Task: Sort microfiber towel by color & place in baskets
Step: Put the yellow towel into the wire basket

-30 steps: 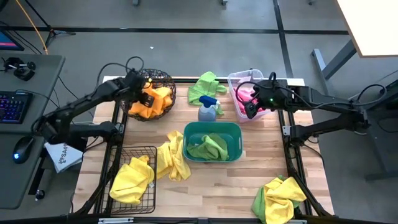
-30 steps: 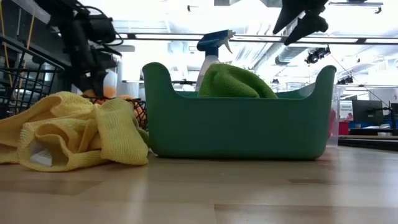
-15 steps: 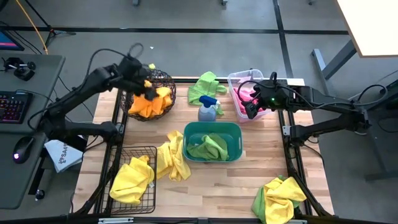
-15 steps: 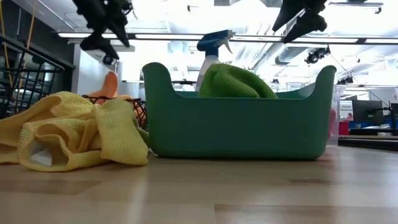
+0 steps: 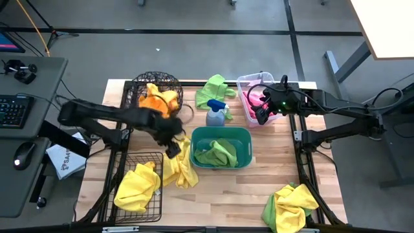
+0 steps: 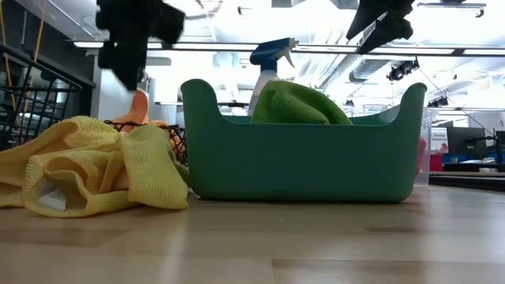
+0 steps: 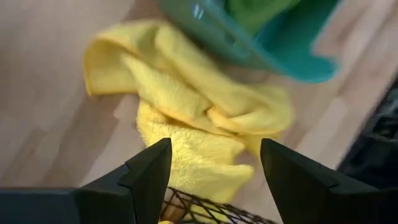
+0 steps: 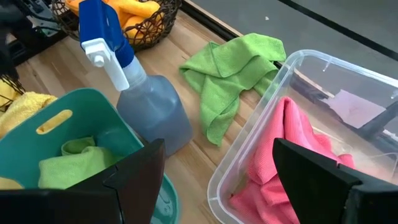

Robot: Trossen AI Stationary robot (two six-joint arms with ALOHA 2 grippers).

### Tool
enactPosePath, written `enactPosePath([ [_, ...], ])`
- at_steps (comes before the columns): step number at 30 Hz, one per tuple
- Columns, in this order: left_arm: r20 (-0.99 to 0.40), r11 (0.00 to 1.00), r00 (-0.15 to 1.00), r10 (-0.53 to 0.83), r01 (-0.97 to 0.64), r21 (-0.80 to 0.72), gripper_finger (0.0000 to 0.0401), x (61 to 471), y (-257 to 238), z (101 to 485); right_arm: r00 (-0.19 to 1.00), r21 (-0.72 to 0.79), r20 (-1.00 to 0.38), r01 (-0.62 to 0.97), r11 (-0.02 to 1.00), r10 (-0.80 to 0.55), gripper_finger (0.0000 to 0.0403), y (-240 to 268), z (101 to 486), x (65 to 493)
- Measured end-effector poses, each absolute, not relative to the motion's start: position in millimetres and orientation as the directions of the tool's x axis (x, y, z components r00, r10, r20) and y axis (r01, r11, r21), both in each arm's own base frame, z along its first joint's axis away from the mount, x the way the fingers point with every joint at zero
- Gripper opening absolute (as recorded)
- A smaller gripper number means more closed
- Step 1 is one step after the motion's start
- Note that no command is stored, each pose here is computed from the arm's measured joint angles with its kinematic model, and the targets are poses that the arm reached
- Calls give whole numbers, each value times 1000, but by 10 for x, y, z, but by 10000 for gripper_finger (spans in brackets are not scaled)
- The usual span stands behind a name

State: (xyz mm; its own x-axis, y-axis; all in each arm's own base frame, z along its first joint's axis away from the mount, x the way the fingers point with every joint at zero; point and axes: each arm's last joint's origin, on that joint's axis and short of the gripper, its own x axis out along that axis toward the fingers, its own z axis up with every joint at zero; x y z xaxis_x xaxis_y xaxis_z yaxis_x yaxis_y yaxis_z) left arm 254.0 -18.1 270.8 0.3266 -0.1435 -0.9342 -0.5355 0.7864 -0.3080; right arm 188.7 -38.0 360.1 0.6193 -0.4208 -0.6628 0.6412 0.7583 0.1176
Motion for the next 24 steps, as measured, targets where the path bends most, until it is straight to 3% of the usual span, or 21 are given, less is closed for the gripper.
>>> enactPosePath([
  [6, -970, 785, 168, -176, -571, -241, 231, 2824, -253, 2255, 622, 119, -664, 637, 762, -416, 293, -379, 3602, 1887],
  [16, -977, 774, 149, -150, -597, -210, 231, 3092, -142, 1870, 628, 131, -668, 626, 769, -398, 293, -374, 3599, 1890],
  [24, -991, 776, 118, -71, -618, -129, 231, 3048, -99, 1881, 629, 139, -669, 630, 764, -397, 293, -374, 3600, 1891],
])
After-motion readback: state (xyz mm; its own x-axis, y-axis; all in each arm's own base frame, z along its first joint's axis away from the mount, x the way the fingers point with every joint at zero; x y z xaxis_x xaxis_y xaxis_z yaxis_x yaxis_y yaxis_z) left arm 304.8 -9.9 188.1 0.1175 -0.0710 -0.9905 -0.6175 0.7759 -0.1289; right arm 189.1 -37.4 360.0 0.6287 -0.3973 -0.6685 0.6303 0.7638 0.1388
